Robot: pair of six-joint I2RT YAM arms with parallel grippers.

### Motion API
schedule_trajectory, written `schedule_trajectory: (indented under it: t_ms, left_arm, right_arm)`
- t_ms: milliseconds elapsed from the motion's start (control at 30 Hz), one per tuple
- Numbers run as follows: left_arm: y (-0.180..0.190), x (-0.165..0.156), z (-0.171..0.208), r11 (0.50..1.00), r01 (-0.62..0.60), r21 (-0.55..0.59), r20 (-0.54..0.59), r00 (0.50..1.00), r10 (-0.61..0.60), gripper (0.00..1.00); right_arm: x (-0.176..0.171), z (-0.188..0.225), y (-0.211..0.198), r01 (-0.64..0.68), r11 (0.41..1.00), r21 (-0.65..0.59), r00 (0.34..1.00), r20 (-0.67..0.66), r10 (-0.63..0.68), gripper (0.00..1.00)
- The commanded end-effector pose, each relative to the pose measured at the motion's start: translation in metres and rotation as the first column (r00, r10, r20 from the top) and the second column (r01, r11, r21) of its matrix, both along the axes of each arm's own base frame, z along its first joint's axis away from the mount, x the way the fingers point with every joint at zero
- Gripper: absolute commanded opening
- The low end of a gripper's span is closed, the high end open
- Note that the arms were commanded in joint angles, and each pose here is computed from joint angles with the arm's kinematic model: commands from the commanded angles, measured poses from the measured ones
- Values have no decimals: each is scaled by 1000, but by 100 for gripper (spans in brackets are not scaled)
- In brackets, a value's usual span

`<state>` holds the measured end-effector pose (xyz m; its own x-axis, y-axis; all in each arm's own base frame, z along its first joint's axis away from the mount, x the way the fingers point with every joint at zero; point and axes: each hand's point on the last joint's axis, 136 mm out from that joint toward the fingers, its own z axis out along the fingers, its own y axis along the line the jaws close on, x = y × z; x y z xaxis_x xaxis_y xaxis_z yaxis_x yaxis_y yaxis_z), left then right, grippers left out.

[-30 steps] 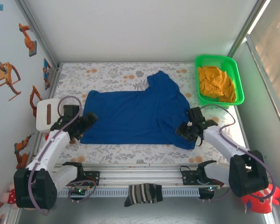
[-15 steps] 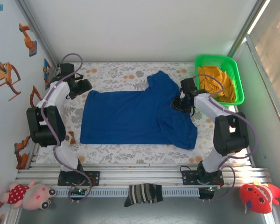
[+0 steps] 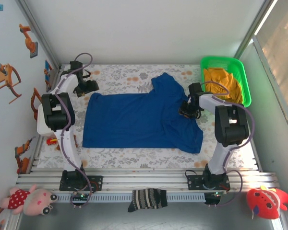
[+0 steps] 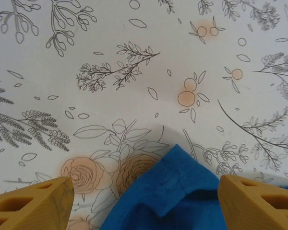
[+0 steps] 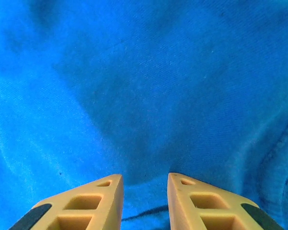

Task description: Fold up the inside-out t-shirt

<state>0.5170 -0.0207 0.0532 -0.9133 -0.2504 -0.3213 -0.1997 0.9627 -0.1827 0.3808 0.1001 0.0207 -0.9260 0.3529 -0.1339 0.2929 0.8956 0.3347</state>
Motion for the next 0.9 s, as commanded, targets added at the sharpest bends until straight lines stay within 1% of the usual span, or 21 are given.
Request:
schedule_trajectory:
  t_ms: [0, 133, 167, 267, 333, 400, 433, 467, 600, 700, 867]
  left_arm:
    - [-5, -8, -10, 999, 49, 9, -64, 997, -48, 77]
    - [-12, -9, -21, 998, 60, -13, -85, 994, -61, 72]
    - [-14, -9, -23, 998, 64, -18, -88, 994, -65, 69]
    - [-20, -9, -28, 997, 68, -40, -95, 993, -72, 55]
    - [-21, -8, -30, 997, 64, -43, -93, 993, -68, 50]
    - [-22, -8, -30, 997, 59, -46, -94, 994, -64, 36]
    - [-22, -7, -31, 998, 53, -46, -94, 994, -57, 27]
    - [-21, -7, -31, 998, 42, -45, -93, 995, -46, 20]
    - [-16, -3, -22, 998, -18, -56, -56, 998, 15, 1]
    - [-7, 2, -8, 992, -93, -82, -1, 996, 93, 0]
    - [6, 8, 12, 965, -212, -155, 77, 971, 226, 0]
  right_arm:
    - [5, -6, -3, 41, 999, 12, 999, -12, -40, 29]
    - [2, -13, -7, 69, 997, 18, 997, -26, -68, 29]
    - [2, -14, -8, 75, 997, 17, 997, -28, -74, 29]
    - [1, -17, -9, 82, 996, 15, 996, -37, -82, 29]
    - [0, -18, -11, 90, 996, 12, 995, -40, -89, 29]
    - [-1, -19, -12, 98, 995, 11, 994, -44, -98, 29]
    - [-1, -20, -13, 106, 994, 11, 993, -48, -105, 29]
    - [-2, -20, -13, 112, 994, 12, 993, -49, -111, 29]
    - [-2, -21, -16, 141, 990, 15, 988, -64, -140, 29]
    - [-4, -21, -17, 157, 988, 10, 985, -76, -155, 29]
    - [-3, -22, -20, 181, 983, 3, 979, -91, -180, 29]
